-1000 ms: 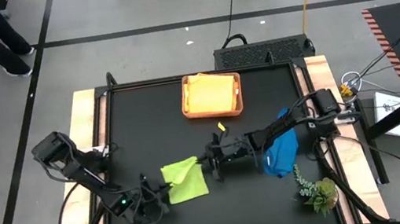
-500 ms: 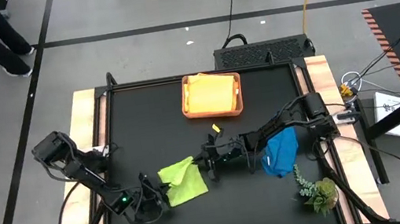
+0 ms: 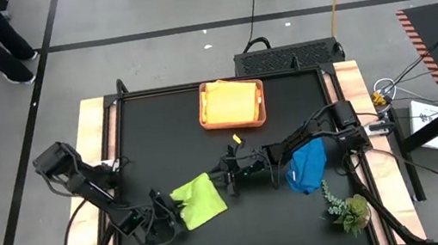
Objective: Fold microfiber towels
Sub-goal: Fold the green towel, then put the green towel in the orange bin
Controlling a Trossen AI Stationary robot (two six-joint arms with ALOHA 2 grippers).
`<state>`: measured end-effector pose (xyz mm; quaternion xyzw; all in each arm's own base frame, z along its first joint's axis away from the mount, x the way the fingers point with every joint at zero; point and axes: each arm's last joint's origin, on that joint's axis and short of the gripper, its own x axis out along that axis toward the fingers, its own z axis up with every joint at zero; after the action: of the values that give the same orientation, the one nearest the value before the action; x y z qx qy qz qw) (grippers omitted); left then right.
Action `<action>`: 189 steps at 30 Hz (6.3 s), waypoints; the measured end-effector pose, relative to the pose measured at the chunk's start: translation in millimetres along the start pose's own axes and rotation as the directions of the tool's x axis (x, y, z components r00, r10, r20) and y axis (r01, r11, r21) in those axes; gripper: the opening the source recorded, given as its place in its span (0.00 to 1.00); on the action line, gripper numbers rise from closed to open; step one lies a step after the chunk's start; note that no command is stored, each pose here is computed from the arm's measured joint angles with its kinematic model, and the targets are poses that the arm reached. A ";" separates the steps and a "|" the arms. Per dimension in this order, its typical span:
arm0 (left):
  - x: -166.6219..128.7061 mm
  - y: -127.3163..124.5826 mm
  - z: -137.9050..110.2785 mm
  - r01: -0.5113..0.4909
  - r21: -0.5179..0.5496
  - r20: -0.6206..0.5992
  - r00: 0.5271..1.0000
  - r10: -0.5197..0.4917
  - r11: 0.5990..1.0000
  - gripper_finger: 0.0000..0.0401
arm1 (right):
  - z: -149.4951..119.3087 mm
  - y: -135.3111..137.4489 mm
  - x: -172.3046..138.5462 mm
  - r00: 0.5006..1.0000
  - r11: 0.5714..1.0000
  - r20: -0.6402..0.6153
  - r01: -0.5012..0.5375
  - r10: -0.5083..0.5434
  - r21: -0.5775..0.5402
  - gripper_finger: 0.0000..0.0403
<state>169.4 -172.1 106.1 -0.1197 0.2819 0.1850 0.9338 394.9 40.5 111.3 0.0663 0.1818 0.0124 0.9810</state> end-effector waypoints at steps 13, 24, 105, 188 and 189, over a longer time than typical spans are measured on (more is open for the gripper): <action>-44.9 30.1 49.1 0.055 -0.045 -0.084 0.995 -0.058 0.997 0.28 | 0.9 3.2 -0.2 0.996 0.996 0.001 -0.090 0.090 -0.008 0.28; -20.0 -20.8 55.9 0.329 0.267 0.058 0.933 -0.356 0.906 0.18 | -11.4 64.7 -9.0 0.916 0.855 -0.067 -0.395 0.396 -0.336 0.28; 36.8 -39.0 27.6 0.291 0.333 -0.220 0.949 -0.226 0.897 0.60 | -32.3 86.0 13.3 0.957 0.672 -0.289 -0.235 0.033 -0.702 0.48; 39.5 -1.0 111.7 0.259 -0.024 -0.094 0.961 -0.260 0.966 0.02 | 36.9 85.1 -10.8 0.983 0.771 -0.147 -0.011 -0.108 -0.637 0.36; 39.5 -1.0 111.7 0.260 -0.024 -0.095 0.961 -0.261 0.965 0.02 | 36.8 85.3 -10.8 0.983 0.765 -0.147 -0.013 -0.107 -0.644 0.32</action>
<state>254.1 -125.4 174.4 -0.1698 0.3079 0.0560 0.9345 398.0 119.9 160.7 -0.2791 0.2535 0.0548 0.9246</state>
